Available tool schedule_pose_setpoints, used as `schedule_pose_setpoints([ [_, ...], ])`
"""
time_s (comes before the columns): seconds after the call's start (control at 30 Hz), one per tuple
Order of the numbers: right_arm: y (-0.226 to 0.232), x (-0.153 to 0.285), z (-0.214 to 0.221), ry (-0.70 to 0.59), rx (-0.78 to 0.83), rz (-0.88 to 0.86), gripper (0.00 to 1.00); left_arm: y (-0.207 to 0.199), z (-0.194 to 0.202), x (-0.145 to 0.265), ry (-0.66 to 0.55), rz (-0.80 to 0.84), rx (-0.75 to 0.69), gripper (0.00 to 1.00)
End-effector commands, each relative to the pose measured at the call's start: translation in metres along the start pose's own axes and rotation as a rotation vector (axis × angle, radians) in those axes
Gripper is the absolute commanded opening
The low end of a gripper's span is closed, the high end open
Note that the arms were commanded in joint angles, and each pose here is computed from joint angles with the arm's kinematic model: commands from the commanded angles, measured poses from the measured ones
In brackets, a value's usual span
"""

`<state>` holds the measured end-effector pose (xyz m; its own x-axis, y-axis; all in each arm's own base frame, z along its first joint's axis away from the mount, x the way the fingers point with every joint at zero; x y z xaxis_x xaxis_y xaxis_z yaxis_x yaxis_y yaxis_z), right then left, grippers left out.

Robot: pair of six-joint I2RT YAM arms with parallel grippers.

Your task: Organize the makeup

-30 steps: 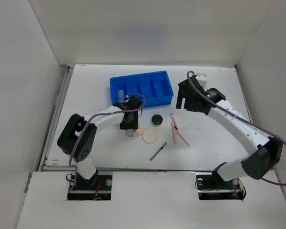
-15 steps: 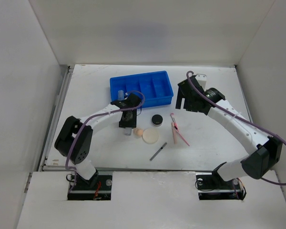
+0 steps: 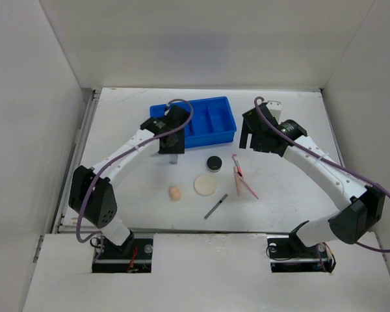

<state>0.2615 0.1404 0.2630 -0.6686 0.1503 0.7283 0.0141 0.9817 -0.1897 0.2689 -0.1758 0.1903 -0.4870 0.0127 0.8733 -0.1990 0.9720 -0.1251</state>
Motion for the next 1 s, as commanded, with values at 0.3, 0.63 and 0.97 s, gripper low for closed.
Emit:
schedule_pose_setpoints([
  [0.3,0.003,0.005,-0.009,-0.046,-0.016,-0.012,1.00,-0.009,-0.151,-0.006,-0.162,-0.003,0.142,0.02],
  [0.63,-0.003,0.012,-0.009,-0.048,-0.024,-0.003,1.00,-0.002,-0.173,-0.052,-0.136,-0.054,0.186,0.96],
  [0.97,0.001,0.007,-0.009,-0.038,-0.020,-0.009,1.00,0.043,-0.124,0.013,-0.201,-0.089,0.251,0.84],
])
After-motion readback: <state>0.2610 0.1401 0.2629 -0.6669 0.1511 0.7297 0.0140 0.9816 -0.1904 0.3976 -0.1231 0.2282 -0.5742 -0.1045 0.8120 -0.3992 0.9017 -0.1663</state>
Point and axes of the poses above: each gripper's point midway between its finger pads, its own x axis back along the fingers, its own y axis along the line the jaws close on, z = x × y, the point moved 7 cm from there along x, back along the fingers, and after that the axes turned 15 degrees about x, right-handed, at the moved point
